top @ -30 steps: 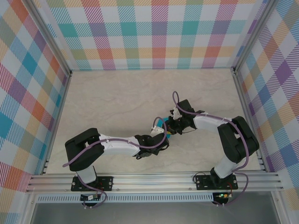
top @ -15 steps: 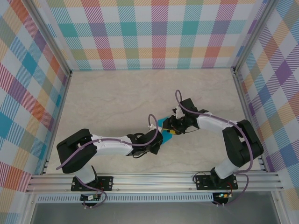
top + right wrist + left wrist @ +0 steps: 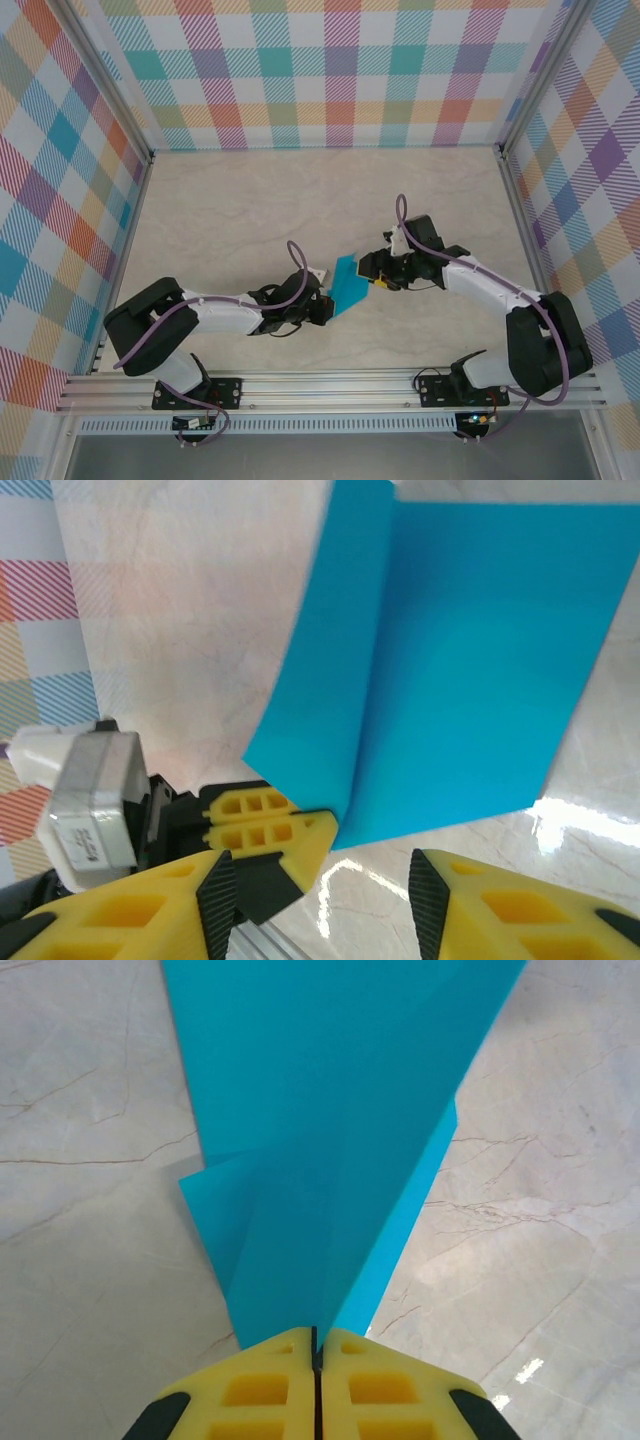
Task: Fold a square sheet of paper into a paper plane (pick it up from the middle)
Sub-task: Fourth fold the wing at the center of the table.
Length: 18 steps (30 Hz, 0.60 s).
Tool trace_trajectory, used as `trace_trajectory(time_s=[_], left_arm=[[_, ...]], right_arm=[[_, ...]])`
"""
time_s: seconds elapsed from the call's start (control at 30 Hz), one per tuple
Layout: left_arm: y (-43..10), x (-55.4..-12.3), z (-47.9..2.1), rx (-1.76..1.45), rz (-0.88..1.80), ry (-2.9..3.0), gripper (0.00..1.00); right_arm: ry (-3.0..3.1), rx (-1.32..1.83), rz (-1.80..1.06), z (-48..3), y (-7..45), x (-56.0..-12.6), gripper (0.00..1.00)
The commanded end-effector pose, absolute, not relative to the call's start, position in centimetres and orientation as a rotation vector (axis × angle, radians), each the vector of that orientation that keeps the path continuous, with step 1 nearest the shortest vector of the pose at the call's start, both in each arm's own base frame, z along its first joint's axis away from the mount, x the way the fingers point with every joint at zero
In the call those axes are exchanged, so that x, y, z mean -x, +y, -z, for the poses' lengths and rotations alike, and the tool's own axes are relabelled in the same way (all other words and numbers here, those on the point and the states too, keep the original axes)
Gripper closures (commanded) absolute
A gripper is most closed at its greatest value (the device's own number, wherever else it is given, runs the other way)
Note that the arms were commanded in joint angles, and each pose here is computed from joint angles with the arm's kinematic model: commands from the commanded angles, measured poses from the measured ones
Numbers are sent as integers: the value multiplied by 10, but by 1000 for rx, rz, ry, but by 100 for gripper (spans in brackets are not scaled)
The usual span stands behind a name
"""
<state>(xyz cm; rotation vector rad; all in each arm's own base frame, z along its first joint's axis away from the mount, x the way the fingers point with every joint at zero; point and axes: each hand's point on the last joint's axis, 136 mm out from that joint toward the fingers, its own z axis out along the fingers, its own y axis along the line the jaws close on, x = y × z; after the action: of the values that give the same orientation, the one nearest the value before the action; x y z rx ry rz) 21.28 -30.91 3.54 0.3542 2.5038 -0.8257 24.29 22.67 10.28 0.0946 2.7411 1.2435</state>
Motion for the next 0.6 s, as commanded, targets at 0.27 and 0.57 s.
trace_trajectory(time_s=[0.27,0.57], left_arm=[[-327,-216,-48,-434,891,2487,89],[-323,-215,-43,-467,784,2507,88]], right_arm=[[2788,-76,-1365,-93,255,-246,36],[2812,-104,-1350,-88,263,-260,35]])
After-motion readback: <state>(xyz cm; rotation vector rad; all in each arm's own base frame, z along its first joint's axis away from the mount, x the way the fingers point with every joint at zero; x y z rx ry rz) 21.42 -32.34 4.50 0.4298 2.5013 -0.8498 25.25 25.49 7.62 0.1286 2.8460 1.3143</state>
